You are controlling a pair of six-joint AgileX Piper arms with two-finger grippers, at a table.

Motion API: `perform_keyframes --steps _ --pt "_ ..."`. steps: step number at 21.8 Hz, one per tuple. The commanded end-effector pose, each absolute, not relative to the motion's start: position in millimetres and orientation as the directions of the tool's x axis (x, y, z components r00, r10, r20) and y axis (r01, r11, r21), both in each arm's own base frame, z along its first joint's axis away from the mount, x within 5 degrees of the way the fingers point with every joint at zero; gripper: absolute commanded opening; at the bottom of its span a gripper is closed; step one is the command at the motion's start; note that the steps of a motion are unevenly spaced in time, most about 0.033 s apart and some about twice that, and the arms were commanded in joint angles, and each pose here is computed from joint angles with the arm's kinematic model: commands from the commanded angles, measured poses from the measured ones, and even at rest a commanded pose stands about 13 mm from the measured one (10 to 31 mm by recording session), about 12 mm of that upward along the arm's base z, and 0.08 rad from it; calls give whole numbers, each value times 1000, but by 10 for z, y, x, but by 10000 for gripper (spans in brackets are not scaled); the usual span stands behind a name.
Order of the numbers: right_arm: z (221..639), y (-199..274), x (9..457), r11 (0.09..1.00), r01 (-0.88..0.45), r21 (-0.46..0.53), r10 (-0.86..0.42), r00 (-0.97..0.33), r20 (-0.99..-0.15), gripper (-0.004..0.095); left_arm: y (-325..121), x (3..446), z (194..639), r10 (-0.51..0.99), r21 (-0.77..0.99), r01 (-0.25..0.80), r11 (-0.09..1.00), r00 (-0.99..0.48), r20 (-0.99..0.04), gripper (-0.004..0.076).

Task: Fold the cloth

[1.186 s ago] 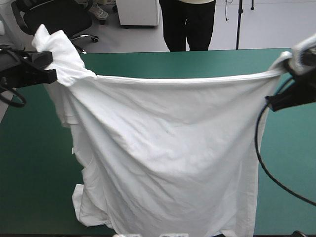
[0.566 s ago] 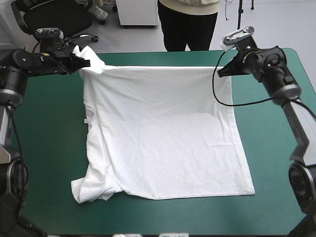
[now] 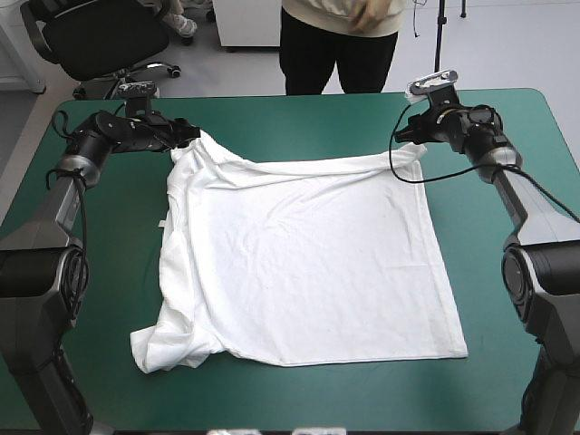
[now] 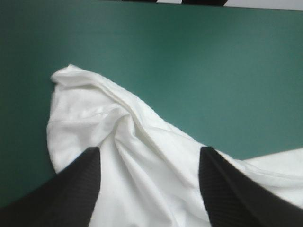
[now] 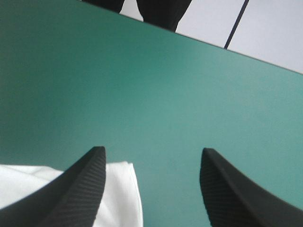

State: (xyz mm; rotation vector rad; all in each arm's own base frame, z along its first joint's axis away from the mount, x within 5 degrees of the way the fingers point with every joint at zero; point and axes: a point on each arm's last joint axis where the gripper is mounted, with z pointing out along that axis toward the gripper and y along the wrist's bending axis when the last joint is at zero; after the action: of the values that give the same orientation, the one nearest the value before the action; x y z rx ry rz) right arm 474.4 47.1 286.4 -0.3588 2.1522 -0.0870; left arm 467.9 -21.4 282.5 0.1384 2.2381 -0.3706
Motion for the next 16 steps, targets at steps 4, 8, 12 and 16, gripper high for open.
perform_keyframes --steps 4,8,12,16 --pt "3706 394 4455 956 -189 -223 -283 -411 -867 542 -283 4271 3573 42 -174 309 935 -583 -811 449" --pt "4176 391 3997 952 -222 -209 -286 -411 -866 509 -314 3750 3811 173 -179 379 908 -729 -663 412" --pt "4572 393 3449 958 -246 -146 -234 -380 -895 504 -292 3277 3927 137 -204 320 925 -783 -606 412" --pt "4697 387 2974 952 -287 -107 -230 -438 -869 499 -329 2595 3827 72 -268 280 922 -803 -592 412"
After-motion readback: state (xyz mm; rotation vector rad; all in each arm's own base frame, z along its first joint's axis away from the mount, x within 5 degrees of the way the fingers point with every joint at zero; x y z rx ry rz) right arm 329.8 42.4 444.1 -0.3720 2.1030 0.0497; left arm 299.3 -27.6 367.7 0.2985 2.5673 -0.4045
